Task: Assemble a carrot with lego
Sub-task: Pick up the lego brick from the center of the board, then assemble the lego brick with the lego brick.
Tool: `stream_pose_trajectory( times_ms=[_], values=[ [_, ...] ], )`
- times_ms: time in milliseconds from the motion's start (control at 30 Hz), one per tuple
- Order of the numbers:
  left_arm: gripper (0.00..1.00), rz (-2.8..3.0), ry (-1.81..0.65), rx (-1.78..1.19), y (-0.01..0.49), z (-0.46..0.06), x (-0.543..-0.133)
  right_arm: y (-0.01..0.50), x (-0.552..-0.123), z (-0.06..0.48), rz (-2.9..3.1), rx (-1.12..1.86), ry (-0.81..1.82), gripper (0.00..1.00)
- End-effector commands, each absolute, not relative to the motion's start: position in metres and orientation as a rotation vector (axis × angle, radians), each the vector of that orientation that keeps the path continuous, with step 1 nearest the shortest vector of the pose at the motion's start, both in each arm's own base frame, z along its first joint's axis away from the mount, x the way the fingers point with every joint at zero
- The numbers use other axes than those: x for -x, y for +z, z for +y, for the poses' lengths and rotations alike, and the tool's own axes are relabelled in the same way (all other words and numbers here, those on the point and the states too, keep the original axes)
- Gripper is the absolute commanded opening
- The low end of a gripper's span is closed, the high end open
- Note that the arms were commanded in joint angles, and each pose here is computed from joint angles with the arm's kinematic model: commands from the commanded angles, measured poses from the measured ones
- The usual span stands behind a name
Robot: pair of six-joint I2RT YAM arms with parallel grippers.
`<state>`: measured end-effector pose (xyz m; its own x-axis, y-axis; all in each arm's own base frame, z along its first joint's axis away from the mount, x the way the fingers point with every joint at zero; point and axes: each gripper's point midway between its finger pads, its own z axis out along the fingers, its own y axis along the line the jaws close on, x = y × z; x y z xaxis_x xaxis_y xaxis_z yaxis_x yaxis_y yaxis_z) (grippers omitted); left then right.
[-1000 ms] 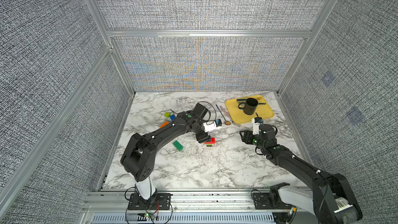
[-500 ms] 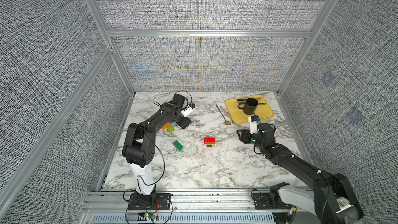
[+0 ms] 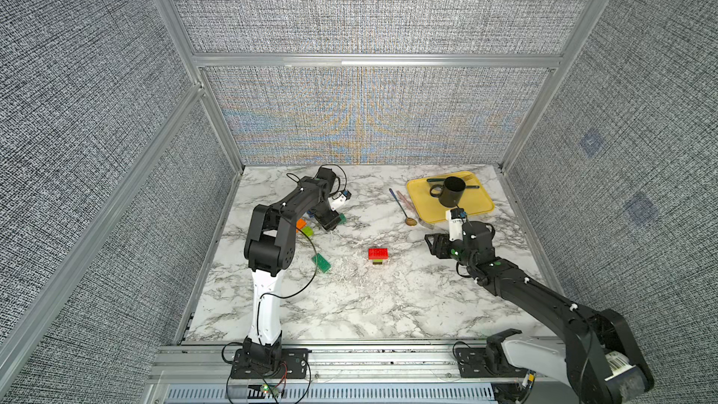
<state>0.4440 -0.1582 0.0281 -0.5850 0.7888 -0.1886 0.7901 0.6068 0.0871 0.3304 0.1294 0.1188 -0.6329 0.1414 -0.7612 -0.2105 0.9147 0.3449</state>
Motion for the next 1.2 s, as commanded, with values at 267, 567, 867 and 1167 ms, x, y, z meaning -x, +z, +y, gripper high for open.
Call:
stream_pose_trajectory(
  times_ms=[267,567,867,1167],
  values=[
    [0.63,2.628,-0.168,-1.388,0.021,-0.179,-0.448,0.111,-0.329,0.128,2.212,0.032,0.505,0.65],
    [0.41,2.621,-0.229,-1.399,0.02,-0.188,-0.453,0.107,-0.327,0.129,2.224,0.029,0.505,0.65],
    [0.23,2.515,-0.312,-1.371,0.07,-0.202,-0.445,0.115,-0.331,0.12,2.214,0.052,0.419,0.65],
    [0.22,2.273,-0.354,-1.68,0.115,-0.251,-0.346,0.125,-0.336,0.106,2.184,0.055,0.372,0.65]
  ],
)
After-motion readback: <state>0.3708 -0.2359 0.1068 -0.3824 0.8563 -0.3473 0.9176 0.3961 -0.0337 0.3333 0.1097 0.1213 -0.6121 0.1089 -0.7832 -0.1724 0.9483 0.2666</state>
